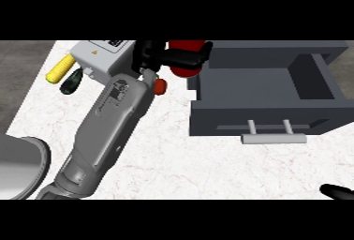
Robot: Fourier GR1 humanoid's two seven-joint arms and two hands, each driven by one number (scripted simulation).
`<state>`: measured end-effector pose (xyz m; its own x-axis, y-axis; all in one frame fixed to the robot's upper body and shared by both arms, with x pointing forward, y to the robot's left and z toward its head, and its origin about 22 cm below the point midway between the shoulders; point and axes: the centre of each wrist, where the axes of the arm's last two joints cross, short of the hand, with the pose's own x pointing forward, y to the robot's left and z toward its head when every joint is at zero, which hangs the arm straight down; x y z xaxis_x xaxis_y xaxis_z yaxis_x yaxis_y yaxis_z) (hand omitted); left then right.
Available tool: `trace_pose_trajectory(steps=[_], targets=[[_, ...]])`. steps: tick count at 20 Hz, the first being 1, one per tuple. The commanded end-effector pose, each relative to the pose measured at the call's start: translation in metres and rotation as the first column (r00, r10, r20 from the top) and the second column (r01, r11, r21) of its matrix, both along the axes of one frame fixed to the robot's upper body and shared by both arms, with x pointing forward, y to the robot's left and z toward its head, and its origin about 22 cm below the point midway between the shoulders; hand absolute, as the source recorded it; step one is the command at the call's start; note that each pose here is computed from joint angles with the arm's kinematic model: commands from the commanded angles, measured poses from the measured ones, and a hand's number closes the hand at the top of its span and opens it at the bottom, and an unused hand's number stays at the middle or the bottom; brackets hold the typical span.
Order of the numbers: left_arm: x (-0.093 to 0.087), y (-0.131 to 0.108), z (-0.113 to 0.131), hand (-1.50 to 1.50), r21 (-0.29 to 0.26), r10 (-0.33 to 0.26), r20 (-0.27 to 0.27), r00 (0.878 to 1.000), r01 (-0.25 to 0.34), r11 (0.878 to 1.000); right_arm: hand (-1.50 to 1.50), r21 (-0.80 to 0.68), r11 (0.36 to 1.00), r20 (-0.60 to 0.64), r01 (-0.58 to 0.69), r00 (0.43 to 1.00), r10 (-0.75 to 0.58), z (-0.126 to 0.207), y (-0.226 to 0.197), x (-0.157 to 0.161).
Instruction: Pick up the can, place it into the drawer and close the drawer
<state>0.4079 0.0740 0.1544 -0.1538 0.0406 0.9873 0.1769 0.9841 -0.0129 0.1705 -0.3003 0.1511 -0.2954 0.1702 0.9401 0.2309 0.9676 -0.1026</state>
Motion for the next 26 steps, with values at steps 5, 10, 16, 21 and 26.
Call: trace_pose_trajectory(steps=[5,10,16,21,26], targets=[[0.005,-0.048,0.062,1.50,0.052,-0.004,-0.005,1.000,0.004,0.999,-1.50,0.003,1.000,-0.002,-0.017,1.000,0.017,0.003,-0.004,0.006],[0.013,-0.064,0.069,1.50,0.082,-0.005,-0.014,1.000,0.006,0.997,-1.50,0.001,1.000,0.003,-0.010,1.000,0.010,-0.003,0.002,0.011],[0.018,-0.085,0.094,1.50,0.132,0.022,-0.010,1.000,-0.021,0.991,-1.50,-0.004,0.999,0.021,-0.053,0.998,0.053,0.007,0.008,0.006],[0.018,-0.091,0.100,1.50,0.135,0.023,-0.044,0.999,-0.017,0.991,-1.50,-0.009,1.000,0.012,-0.001,1.000,0.001,0.026,-0.001,0.011],[0.021,-0.095,0.096,1.50,0.174,0.061,-0.009,0.998,-0.058,0.983,-1.50,-0.009,0.998,0.024,-0.057,0.998,0.057,0.006,-0.002,0.026]])
